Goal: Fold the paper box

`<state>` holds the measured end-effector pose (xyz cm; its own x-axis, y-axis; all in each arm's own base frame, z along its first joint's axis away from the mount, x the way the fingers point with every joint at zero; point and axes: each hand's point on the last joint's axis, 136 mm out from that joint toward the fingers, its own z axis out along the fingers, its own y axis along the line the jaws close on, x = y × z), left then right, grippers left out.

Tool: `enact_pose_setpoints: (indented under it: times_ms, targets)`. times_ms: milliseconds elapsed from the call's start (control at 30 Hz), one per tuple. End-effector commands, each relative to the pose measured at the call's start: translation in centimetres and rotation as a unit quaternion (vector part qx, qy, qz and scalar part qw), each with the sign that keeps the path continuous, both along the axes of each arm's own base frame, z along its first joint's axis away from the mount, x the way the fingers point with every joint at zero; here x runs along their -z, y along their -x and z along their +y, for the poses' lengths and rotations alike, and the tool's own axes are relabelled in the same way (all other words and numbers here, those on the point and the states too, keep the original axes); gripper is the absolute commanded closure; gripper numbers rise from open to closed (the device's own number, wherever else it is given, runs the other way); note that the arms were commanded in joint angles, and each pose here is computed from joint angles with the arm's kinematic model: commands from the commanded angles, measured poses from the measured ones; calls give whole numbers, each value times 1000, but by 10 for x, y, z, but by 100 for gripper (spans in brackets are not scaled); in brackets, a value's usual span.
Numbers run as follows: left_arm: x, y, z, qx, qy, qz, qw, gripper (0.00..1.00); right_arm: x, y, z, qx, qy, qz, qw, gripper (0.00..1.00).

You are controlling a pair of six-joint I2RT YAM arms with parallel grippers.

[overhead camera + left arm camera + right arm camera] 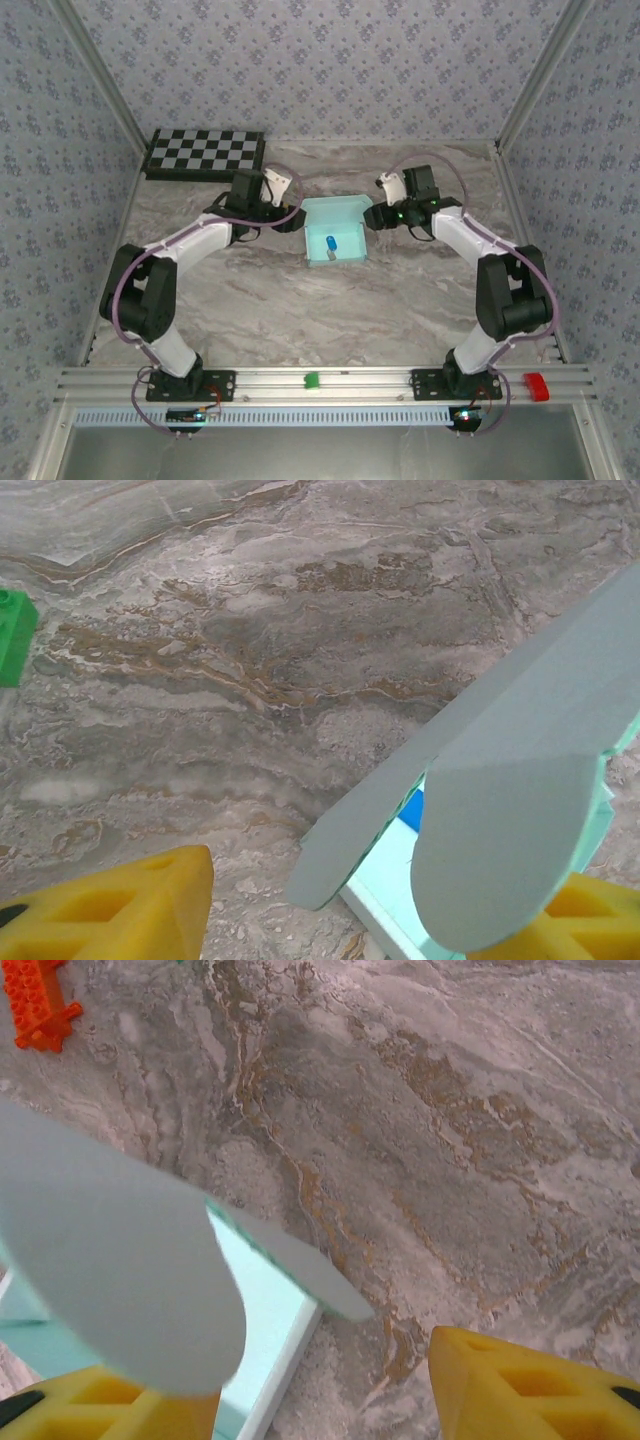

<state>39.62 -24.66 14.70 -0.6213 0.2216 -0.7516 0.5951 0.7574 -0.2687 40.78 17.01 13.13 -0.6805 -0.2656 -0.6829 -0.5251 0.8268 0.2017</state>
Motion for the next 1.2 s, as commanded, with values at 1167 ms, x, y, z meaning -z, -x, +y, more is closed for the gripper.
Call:
enact_pose_setpoints:
  times_ms: [1167]
  targets:
    - [-4,-2,-16,12,24,34,999,68,-4,-16,18,23,-15,20,999,65]
